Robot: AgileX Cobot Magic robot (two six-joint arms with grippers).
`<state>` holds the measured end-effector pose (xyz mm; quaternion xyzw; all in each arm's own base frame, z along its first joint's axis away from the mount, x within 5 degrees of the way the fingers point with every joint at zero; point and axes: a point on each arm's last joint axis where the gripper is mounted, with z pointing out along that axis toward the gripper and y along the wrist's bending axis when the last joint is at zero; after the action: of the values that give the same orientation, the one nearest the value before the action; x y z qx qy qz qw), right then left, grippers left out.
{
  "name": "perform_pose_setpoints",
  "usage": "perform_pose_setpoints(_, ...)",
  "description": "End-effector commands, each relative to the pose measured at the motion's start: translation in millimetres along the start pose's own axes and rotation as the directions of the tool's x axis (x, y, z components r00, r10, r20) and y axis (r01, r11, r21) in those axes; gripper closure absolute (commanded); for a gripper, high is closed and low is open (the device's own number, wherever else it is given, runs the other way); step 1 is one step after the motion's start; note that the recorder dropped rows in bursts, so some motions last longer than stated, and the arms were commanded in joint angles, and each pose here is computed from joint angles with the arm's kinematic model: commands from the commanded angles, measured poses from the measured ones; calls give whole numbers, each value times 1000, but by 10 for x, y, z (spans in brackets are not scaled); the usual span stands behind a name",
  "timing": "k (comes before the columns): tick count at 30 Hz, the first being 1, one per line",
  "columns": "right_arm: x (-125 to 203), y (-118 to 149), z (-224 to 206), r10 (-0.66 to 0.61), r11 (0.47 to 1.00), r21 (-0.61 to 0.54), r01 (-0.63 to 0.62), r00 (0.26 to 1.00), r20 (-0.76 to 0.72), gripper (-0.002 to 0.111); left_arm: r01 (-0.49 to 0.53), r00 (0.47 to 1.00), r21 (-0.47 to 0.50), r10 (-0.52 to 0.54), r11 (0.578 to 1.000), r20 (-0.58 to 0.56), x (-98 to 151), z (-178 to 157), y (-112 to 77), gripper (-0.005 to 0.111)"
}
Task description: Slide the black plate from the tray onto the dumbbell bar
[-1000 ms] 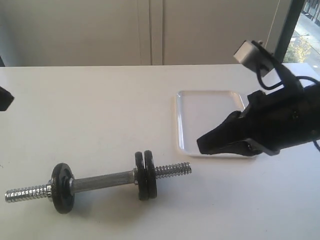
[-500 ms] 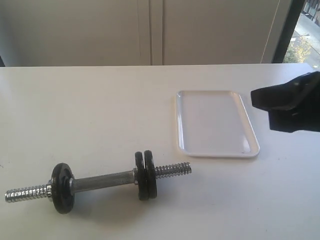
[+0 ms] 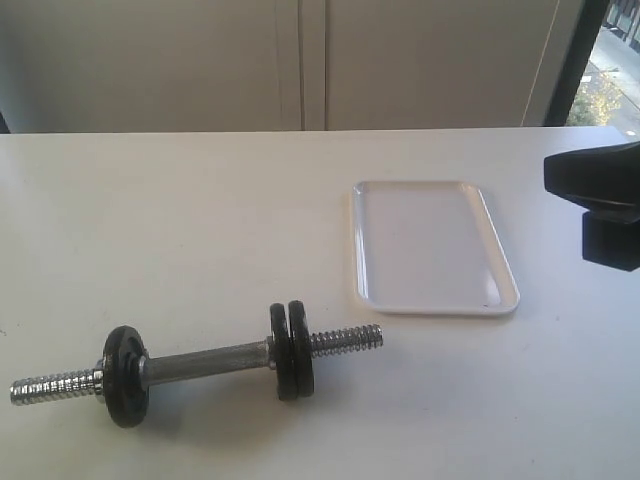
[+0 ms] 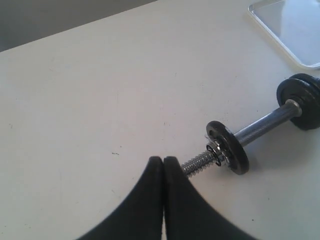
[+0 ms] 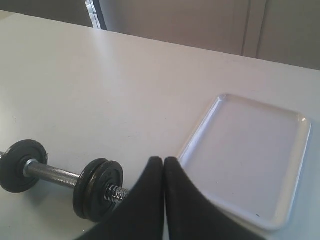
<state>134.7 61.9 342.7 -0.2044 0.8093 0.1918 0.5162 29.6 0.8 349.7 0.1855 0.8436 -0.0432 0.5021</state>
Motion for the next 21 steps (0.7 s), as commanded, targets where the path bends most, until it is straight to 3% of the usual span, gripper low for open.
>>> perform_pose_setpoints(1, 6, -18, -5, 5, 1000, 17, -5, 1000, 8, 108, 12, 1000, -3, -12, 1000, -2, 58, -24, 6, 107)
perform_pose_setpoints(21, 5, -19, -5, 5, 1000, 18, -5, 1000, 9, 108, -1, 1000, -9, 1, 1000, -1, 63, -23, 11, 107)
